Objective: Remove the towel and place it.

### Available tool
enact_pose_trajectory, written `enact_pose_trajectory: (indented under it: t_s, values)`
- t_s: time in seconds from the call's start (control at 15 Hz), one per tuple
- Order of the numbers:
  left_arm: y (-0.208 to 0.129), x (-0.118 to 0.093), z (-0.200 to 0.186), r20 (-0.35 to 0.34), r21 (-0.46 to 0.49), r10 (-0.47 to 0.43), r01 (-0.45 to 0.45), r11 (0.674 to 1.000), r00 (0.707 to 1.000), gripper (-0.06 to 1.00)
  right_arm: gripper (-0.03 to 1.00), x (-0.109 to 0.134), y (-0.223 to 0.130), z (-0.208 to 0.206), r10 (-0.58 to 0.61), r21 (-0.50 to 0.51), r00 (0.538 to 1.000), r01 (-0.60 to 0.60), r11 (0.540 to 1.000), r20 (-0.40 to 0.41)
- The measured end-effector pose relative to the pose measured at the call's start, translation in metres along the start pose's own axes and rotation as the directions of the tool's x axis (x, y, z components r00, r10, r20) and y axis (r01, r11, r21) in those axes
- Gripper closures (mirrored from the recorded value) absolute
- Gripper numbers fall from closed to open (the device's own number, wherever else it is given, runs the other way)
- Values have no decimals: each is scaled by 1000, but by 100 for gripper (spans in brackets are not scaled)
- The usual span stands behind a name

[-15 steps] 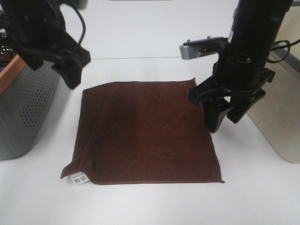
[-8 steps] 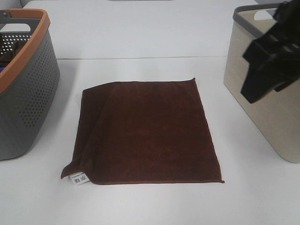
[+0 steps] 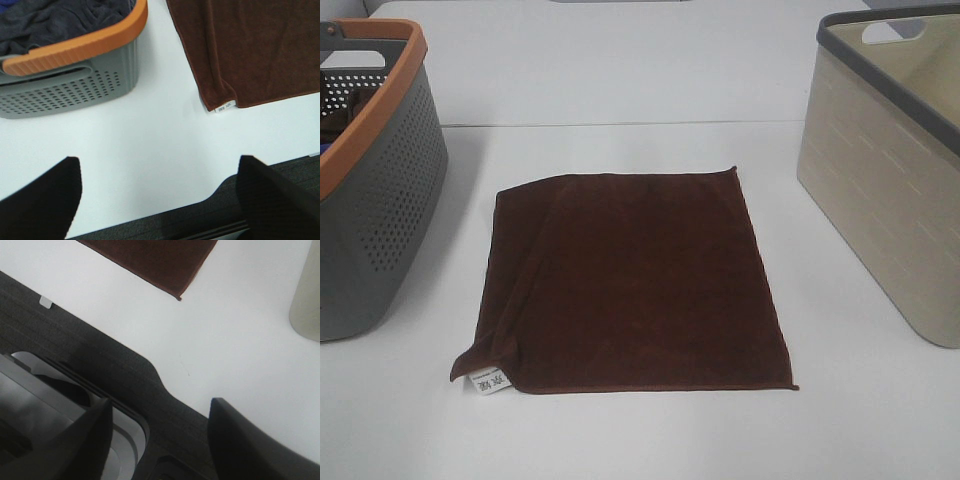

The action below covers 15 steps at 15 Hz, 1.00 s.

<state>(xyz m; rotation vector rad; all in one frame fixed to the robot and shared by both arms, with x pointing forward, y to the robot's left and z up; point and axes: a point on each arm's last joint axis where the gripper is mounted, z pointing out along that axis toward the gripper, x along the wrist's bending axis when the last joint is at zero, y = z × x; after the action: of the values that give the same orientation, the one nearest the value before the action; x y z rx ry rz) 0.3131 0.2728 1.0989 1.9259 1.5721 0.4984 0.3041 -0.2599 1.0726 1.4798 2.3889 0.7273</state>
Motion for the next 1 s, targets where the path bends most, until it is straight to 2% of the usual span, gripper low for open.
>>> enact_pose_trajectory:
  t_s: [0.2, 0.33, 0.4, 0.47, 0.53, 0.8, 1.0]
  values:
    - [-45, 9, 11, 43, -99, 18, -13, 995, 999, 15, 41, -5, -41, -10, -22, -158, 998, 30, 987, 54]
    - [-49, 10, 5, 67, -180, 54, -41, 983, 996, 15, 41, -6, -57, -16, -22, -242, 998, 36, 969, 59]
    - [-52, 9, -1, 85, -238, 108, -85, 967, 991, 15, 41, -6, -69, -24, -22, -328, 998, 40, 944, 60]
    - [-54, 8, -3, 97, -256, 146, -117, 960, 985, 15, 41, -6, -72, -26, -22, -347, 998, 41, 937, 60]
    - [-55, 6, -4, 109, -265, 192, -157, 951, 975, 15, 41, -5, -81, -31, -22, -412, 998, 44, 910, 60]
    - [-57, 4, -4, 124, -272, 261, -220, 937, 957, 15, 41, -6, -87, -35, -21, -460, 998, 48, 886, 64]
    - [-66, 6, -2, 127, -169, 265, -242, 955, 956, 15, 41, -6, -86, -35, -20, -474, 997, 52, 879, 71]
